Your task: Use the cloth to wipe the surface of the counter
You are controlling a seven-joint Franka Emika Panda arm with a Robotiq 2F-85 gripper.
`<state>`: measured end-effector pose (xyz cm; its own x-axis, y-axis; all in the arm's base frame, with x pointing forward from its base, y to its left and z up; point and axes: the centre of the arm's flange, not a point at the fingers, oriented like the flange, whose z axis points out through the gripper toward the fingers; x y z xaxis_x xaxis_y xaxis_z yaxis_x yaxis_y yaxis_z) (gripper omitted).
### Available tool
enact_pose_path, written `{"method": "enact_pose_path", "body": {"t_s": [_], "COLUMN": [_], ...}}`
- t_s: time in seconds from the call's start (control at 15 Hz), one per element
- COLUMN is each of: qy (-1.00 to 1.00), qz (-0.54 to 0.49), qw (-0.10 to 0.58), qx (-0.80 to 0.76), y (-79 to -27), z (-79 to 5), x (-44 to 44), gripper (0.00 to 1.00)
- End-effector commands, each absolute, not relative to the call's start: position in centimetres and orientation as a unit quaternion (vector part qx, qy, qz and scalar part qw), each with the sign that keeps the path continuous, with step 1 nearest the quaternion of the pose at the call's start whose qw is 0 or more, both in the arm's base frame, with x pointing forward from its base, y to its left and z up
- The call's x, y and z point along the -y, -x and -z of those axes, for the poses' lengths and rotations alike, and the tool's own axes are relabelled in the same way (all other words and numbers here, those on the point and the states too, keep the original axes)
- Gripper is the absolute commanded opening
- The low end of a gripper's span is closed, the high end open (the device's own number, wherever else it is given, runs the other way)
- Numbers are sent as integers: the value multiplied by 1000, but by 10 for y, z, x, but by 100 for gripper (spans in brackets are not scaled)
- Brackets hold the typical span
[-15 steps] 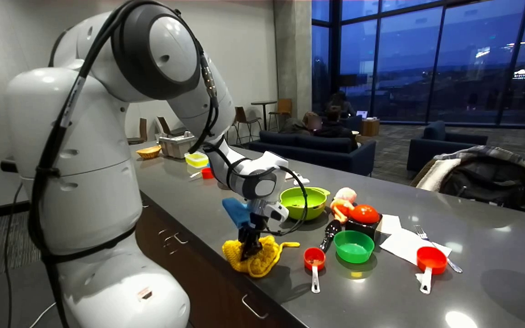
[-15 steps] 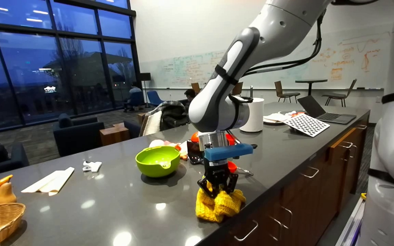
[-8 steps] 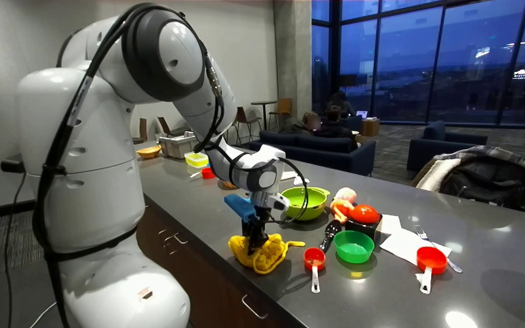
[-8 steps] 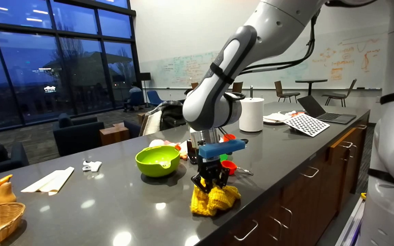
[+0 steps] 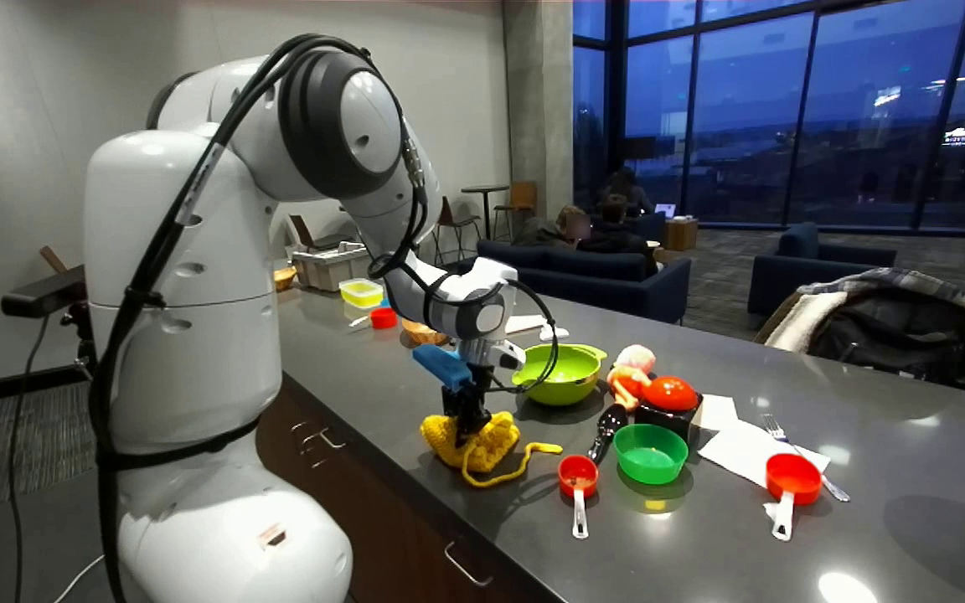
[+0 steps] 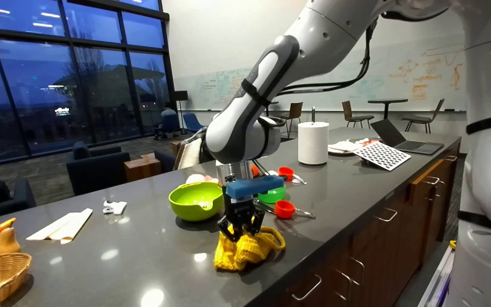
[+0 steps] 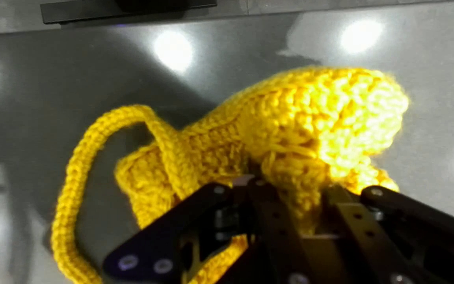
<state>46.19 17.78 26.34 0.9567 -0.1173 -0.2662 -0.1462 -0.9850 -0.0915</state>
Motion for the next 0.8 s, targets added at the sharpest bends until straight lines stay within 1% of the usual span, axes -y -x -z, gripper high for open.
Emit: {"method": "enact_pose_path", "body": {"t_s": [0.0, 0.2, 0.27, 0.33, 0.4, 0.47, 0.53, 0.73], "qy": [990, 990, 991, 991, 991, 992, 992, 993], "qz": [-124, -121, -118, -118, -117, -114, -112, -105], "qw": [57, 58, 55, 52, 49, 45, 42, 35], "qx": [-43, -37, -37, -37, -37, -35, -34, -31], "y": [-477, -481, -482, -481, -481, -480, -479, -477], "z": [-266, -267, -267, -268, -269, -271, -272, -276], "x": [-196, -202, -202, -201, -200, -199, -197, -195], "gripper": [5, 5, 10, 44, 43, 44, 48, 67]}}
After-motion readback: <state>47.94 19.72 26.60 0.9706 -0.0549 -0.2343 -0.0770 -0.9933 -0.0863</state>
